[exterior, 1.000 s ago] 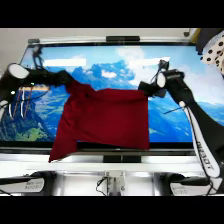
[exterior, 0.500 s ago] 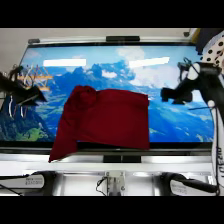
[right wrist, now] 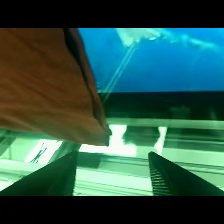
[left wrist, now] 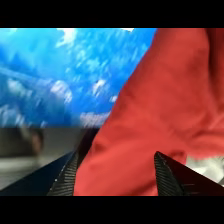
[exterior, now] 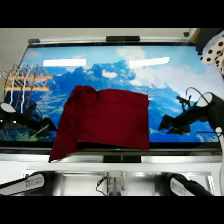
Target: Fold the shirts.
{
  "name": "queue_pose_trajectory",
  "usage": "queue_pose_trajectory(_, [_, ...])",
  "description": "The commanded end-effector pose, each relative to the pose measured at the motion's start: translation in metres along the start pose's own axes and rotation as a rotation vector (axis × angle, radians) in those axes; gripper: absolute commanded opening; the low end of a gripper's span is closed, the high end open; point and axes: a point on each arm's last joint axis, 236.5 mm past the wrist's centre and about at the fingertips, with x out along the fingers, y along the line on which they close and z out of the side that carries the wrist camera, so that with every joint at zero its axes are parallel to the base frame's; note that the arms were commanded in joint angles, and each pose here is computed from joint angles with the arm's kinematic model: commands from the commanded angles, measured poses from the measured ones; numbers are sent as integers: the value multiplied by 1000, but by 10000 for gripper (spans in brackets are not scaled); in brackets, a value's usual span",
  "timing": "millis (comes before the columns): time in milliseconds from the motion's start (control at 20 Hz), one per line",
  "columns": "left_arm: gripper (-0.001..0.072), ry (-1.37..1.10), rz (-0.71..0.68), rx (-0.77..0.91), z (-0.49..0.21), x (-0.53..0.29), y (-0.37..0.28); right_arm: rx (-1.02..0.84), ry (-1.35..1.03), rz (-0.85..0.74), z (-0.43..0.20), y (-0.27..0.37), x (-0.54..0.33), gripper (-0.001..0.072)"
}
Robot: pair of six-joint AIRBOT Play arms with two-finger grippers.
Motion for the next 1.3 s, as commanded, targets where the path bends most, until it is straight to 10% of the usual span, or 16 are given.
queue_pose_trajectory(0, [525, -80, -31, -6, 12, 13, -4, 30, 15, 65, -9, 5, 22, 686])
queue_pose_trajectory(350, [482, -36, -9, 31, 12, 37, -11, 83, 33, 105, -25, 10, 71, 685])
queue_pose_trajectory(450, [347, -17, -6, 44, 9, 42, -15, 51, 38, 85, -31, 15, 84, 685])
queue_pose_trajectory(550, [35, -7, -9, 61, 7, 41, -17, 43, 20, 75, -28, 22, 90, 684])
queue_pose_trajectory(850, [35, -52, -18, 157, 17, 15, -33, 29, 67, 99, -34, 48, 115, 672])
queue_pose_trajectory(1000, [34, -87, -22, 193, 24, -3, -44, 44, 44, 113, -27, 59, 124, 98])
queue_pose_trajectory(1250, [33, -460, -37, 458, 57, -137, -126, -268, -225, 98, 30, 103, 23, 73])
